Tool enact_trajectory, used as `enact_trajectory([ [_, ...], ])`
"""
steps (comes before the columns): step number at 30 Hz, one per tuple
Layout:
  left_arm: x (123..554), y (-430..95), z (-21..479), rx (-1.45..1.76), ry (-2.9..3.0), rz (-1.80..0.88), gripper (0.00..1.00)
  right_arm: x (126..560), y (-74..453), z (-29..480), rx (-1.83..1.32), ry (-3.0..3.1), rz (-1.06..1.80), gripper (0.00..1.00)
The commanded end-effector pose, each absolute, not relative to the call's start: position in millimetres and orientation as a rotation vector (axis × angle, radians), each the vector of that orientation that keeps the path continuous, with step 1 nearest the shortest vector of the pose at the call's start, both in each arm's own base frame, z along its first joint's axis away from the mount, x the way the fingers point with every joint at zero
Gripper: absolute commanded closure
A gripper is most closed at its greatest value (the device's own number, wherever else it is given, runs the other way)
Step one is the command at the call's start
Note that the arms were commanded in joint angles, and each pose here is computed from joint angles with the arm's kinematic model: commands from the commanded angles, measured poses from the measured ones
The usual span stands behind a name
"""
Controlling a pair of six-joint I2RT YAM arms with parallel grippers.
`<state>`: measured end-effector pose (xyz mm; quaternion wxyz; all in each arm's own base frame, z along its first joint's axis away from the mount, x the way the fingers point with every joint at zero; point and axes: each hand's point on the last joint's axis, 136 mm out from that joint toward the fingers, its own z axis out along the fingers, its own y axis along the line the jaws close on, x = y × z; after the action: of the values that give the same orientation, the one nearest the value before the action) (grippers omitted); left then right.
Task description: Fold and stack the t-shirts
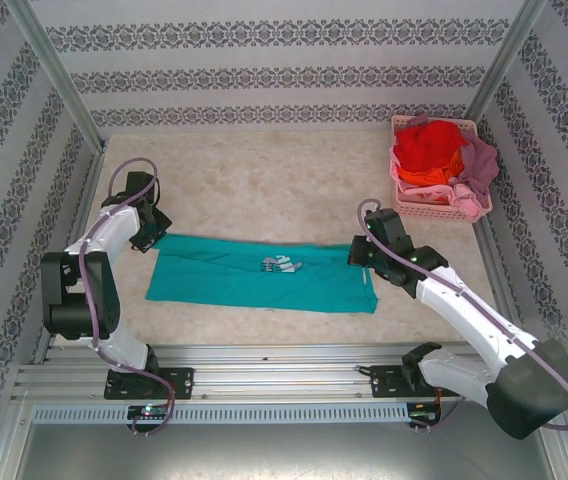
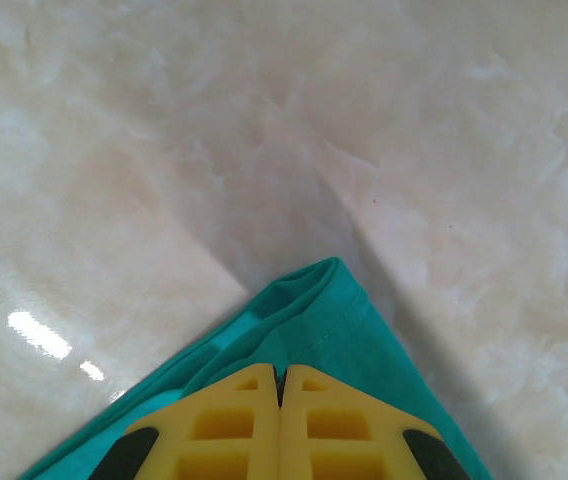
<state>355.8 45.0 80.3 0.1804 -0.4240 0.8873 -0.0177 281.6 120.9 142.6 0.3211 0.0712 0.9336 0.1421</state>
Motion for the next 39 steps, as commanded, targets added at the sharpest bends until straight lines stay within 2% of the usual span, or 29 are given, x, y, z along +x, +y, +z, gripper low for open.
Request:
enact_trajectory([
  [1,350,47,89,-1.167,2.498,-0.061,1.0,266,110,130,0.227,2.491,0.324,1.0],
  [17,326,43,78,-1.172,2.539,-0.066,1.0,243,109,108,0.233,2.58,0.326,1.0],
  [39,312,46,58,-1.17,2.594,-0.022,1.0,216,108,48,0.274,2.745,0.283,1.0],
])
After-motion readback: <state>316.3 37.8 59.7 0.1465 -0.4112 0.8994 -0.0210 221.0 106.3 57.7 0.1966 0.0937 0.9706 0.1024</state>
